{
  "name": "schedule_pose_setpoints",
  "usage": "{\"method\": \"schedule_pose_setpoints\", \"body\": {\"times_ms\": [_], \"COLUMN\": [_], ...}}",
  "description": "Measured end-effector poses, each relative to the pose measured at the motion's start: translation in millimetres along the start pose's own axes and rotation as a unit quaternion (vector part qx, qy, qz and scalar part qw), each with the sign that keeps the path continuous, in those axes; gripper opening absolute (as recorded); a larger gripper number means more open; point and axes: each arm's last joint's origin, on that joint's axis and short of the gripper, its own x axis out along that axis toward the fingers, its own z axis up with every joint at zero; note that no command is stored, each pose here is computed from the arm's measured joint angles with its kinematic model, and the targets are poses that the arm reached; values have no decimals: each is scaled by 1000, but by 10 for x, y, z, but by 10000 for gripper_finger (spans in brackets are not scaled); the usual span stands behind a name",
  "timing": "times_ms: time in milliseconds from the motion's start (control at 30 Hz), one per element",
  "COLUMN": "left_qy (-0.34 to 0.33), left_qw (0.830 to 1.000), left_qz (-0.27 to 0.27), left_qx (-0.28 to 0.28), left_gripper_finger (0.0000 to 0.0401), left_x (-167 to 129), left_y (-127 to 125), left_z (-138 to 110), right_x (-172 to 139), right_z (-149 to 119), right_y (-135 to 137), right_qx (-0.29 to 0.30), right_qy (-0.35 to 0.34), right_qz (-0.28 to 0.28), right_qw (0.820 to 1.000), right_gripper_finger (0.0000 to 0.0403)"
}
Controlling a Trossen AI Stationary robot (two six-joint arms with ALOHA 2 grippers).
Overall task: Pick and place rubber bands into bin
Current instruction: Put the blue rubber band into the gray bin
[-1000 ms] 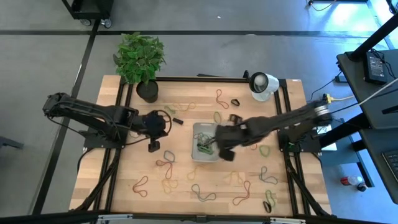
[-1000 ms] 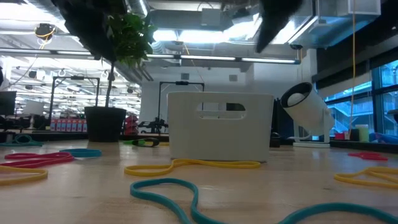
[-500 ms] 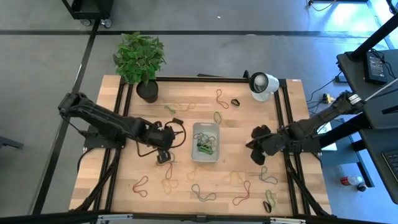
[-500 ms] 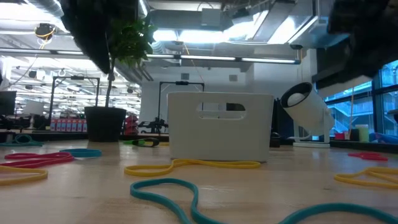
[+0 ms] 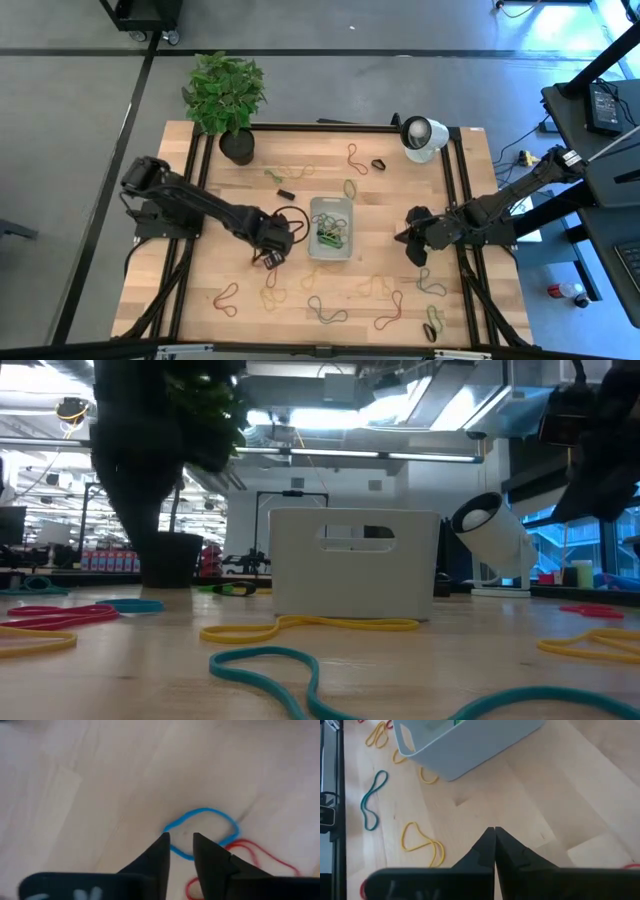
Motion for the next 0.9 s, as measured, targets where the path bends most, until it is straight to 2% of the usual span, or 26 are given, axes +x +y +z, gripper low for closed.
{"method": "schedule_pose_setpoints", "body": {"times_ms": [133,300,400,500,600,767,900], "left_qy": [29,72,89,94,88,100,91], "left_qw": [999,996,995,994,994,993,992], "left_qz": [33,37,39,32,35,36,72], "left_qx": [-24,-28,-37,-38,-57,-58,-48], "left_gripper_finger": [113,121,103,57,11,3,2], "left_x": [202,398,464,474,432,216,-107], "left_y": [-20,-72,-87,-97,-105,-180,-227], "left_z": [-3,-21,-27,-31,-26,56,154], "right_x": [0,0,0,0,0,0,0], "right_z": [-2,1,1,1,3,4,4], "right_y": [5,16,16,17,19,20,20], "right_qx": [0,2,1,2,2,2,2], "right_qy": [5,8,9,8,8,7,6], "right_qz": [5,15,14,15,16,16,16], "right_qw": [1000,1000,1000,1000,1000,1000,1000], "right_gripper_finger": [17,18,13,8,6,13,12]}}
